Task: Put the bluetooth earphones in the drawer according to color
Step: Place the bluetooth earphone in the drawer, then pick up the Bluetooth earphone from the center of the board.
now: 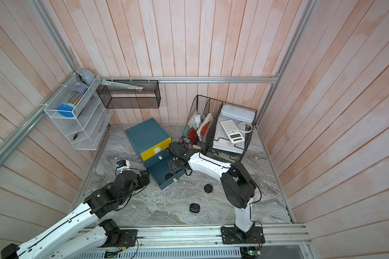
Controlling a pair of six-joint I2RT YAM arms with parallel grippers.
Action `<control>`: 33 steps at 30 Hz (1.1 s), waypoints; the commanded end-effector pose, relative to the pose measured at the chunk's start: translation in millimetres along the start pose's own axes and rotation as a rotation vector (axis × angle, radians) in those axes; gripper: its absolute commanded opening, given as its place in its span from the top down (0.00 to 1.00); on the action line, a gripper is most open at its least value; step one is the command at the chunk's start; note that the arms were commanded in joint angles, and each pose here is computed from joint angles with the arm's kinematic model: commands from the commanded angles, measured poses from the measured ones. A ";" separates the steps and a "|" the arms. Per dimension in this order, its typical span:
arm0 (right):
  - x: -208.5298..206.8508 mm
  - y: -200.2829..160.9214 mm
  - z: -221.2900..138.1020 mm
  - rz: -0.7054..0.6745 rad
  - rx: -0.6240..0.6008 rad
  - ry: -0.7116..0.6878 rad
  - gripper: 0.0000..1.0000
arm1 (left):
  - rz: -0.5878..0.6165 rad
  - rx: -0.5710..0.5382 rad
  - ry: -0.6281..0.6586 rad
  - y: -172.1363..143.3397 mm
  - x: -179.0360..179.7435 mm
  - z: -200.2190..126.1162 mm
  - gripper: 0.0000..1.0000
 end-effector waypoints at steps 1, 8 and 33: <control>-6.4 1.6 -23.6 0.066 -0.067 0.034 0.17 | 0.015 0.034 -0.046 -6.5 -7.5 2.9 0.00; -27.4 -36.9 -51.9 0.187 -0.125 0.044 0.03 | 0.075 0.087 -0.089 -22.7 -28.1 2.6 0.00; -153.6 -143.0 -117.5 0.650 -0.308 -0.276 0.02 | 0.620 0.470 -0.249 -221.7 -149.8 8.7 0.00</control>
Point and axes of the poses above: each gripper's point midway between its finger pads, its own z axis out along the fingers, its own x axis along the line the jaws close on, y = z × x, the point moved 2 cm from there along -z, back along the fingers, and after that the axes turned 12 degrees about -z, right-handed, at the moved point
